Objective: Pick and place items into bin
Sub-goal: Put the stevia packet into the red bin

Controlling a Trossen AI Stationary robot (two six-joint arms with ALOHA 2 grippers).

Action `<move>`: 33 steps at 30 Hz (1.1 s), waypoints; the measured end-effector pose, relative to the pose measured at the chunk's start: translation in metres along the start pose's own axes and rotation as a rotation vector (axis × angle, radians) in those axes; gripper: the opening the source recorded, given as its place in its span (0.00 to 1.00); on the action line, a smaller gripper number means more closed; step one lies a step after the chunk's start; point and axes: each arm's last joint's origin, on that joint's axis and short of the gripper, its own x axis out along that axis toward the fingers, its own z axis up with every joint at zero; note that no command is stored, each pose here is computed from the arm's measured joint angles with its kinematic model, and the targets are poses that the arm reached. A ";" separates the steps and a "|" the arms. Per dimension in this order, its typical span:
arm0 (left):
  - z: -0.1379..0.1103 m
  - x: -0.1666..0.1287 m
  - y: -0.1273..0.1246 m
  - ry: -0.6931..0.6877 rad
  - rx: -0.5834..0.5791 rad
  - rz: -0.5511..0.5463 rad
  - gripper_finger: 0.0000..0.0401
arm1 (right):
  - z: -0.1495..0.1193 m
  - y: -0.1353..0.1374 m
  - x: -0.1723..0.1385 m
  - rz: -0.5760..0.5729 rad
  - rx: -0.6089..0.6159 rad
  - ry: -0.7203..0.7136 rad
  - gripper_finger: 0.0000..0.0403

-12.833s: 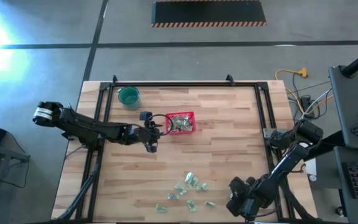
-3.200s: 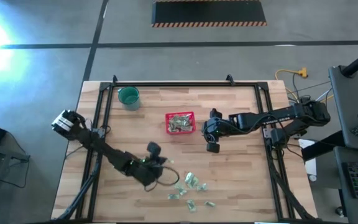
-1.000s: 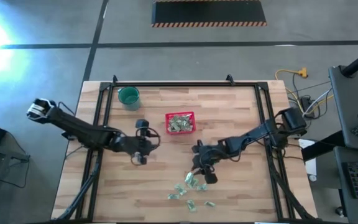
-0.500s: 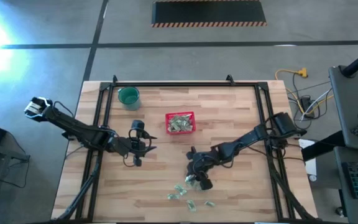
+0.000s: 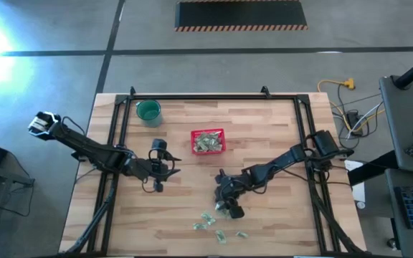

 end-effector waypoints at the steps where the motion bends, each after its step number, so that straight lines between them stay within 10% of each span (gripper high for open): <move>1: 0.000 0.000 0.000 0.000 0.000 0.000 0.41 | 0.000 0.000 0.000 -0.001 0.006 0.004 0.40; 33: 0.000 0.000 0.000 0.000 0.001 0.002 0.41 | 0.023 0.004 -0.004 -0.015 -0.149 0.035 0.02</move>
